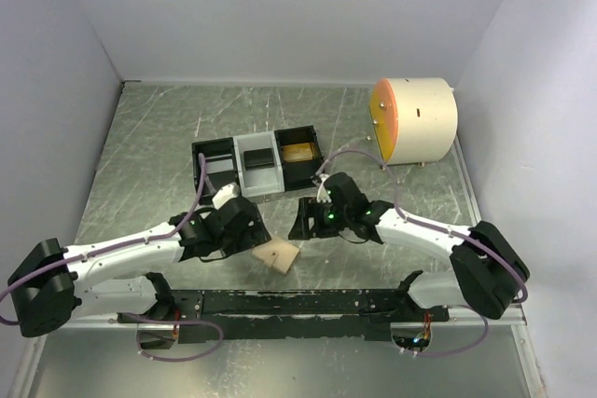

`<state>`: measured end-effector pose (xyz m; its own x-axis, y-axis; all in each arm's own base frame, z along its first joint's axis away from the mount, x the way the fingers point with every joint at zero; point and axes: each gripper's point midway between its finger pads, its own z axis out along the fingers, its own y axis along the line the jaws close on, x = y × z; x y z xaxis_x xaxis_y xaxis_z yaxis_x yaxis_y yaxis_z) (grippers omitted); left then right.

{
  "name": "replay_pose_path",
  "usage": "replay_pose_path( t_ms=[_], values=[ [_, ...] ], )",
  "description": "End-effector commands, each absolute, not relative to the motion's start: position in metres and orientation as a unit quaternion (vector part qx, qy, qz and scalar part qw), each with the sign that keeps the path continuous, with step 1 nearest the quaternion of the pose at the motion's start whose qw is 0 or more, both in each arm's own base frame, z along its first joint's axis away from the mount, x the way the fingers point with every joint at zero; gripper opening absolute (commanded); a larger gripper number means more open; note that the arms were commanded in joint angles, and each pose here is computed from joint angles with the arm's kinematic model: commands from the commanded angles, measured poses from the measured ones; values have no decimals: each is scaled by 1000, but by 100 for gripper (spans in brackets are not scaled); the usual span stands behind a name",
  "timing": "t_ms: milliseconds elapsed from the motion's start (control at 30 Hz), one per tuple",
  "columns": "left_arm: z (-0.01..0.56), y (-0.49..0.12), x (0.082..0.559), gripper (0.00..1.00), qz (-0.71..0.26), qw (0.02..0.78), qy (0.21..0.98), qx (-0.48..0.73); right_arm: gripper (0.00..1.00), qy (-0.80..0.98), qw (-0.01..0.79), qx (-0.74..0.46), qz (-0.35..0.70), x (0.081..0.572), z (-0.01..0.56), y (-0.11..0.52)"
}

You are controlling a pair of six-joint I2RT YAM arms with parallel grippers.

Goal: Take the credit cards out of the card holder

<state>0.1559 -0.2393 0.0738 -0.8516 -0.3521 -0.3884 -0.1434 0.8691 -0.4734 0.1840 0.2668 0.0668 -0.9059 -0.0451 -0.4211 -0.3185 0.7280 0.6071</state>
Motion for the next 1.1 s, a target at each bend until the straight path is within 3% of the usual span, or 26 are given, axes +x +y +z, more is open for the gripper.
replay_pose_path(
  t_ms=[0,100,367,800,1067],
  values=[
    [59,-215,163,86,-203,229,938,-162,64,904,170,-118,374,162,66,288],
    [58,-213,169,82,-227,222,934,-163,56,897,154,-131,392,149,66,303],
    [54,-221,172,73,-249,192,939,-140,48,891,109,-115,426,133,60,332],
    [37,-223,162,63,-223,153,958,-100,41,934,90,-10,345,140,13,312],
    [27,-221,155,52,-207,133,967,-72,34,924,68,-27,376,140,16,332]
  ],
)
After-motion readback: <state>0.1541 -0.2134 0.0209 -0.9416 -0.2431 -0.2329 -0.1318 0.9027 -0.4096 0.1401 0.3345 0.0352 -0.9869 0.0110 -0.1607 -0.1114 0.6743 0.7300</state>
